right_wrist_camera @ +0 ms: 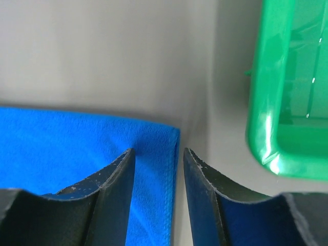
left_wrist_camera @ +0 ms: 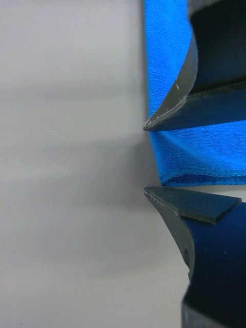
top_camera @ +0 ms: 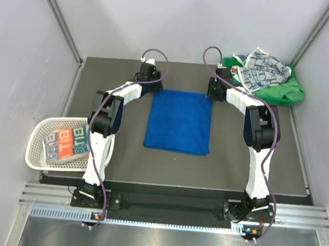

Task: Fold and stack the towels
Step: Fold the towel

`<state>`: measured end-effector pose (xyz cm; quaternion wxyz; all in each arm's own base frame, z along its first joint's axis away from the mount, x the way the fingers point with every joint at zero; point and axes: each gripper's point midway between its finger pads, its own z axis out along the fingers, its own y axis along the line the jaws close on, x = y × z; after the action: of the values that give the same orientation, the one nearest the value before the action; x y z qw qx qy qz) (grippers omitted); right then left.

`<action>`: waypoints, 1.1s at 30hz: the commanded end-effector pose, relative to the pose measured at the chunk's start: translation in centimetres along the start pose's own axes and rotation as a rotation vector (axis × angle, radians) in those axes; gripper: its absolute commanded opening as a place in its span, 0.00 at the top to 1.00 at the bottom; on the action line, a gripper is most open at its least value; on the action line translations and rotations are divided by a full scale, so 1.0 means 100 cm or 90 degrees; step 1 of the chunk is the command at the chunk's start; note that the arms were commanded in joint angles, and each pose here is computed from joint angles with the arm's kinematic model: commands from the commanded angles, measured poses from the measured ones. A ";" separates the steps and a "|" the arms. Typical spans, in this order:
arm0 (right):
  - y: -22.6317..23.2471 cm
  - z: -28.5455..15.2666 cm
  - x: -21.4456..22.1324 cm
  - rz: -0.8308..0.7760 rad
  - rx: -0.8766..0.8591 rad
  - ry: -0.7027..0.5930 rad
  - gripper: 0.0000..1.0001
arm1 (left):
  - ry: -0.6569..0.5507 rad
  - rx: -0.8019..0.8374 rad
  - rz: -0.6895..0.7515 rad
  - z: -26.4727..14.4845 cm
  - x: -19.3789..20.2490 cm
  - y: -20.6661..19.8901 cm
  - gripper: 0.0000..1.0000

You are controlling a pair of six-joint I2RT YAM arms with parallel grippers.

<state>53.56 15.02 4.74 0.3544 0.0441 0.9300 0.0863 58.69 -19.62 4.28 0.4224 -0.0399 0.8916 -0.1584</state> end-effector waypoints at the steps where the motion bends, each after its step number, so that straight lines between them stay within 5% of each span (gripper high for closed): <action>1: -0.008 0.003 -0.021 -0.010 0.013 -0.017 0.58 | 0.043 -0.008 -0.002 0.007 0.016 0.009 0.49; 11: -0.009 0.013 -0.013 -0.020 0.005 -0.001 0.58 | 0.018 -0.017 0.000 -0.006 0.008 0.020 0.44; 21: -0.010 0.015 -0.020 -0.013 -0.006 -0.008 0.57 | -0.071 0.077 0.023 -0.046 -0.044 -0.007 0.37; 33: -0.009 0.006 -0.029 -0.015 -0.015 -0.022 0.59 | -0.033 0.083 0.043 -0.049 -0.013 0.000 0.41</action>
<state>54.54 14.25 3.60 0.3407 0.0328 0.9355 0.0876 55.24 -17.67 4.88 0.4120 -0.0055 0.8920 -0.1860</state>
